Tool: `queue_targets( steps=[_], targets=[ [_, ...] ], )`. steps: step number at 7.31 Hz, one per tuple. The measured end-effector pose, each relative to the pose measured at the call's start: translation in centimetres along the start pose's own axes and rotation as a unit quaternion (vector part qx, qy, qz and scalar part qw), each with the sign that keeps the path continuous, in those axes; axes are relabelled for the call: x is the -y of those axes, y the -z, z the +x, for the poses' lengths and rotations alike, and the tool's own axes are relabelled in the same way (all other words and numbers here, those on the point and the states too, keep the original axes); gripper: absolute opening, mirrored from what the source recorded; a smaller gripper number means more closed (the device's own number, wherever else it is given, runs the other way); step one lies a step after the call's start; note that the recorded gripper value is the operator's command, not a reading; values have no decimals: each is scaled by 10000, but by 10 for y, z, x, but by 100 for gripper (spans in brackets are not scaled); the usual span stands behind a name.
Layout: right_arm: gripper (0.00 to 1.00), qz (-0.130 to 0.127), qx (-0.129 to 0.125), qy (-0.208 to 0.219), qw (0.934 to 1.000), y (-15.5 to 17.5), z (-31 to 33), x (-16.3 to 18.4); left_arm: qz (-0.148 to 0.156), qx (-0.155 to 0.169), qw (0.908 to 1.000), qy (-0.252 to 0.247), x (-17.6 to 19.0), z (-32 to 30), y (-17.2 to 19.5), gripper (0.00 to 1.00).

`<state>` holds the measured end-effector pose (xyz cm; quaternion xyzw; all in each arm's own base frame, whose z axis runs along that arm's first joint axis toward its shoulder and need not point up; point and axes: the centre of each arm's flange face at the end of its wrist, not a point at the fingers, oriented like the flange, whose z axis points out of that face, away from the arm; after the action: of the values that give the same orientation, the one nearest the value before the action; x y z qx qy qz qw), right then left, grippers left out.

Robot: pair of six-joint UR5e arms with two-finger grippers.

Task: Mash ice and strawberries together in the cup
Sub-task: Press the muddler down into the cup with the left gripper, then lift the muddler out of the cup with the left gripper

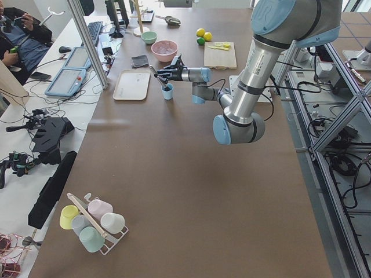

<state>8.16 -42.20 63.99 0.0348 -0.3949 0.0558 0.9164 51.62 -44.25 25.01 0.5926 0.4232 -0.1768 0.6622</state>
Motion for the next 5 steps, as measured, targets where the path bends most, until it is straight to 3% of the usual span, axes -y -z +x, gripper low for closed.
queue_targets(
  steps=[3,4,5],
  targets=[
    [100,14,-3,-24,10000,2,2,-2,80,-388,9985,368,59,6,10,13],
    [100,11,-8,-45,10000,2,4,-4,-35,-608,9956,707,84,-4,6,13],
    [100,12,-11,-64,10000,2,5,-6,-372,-748,9904,1101,102,-20,-4,14]
  ],
)
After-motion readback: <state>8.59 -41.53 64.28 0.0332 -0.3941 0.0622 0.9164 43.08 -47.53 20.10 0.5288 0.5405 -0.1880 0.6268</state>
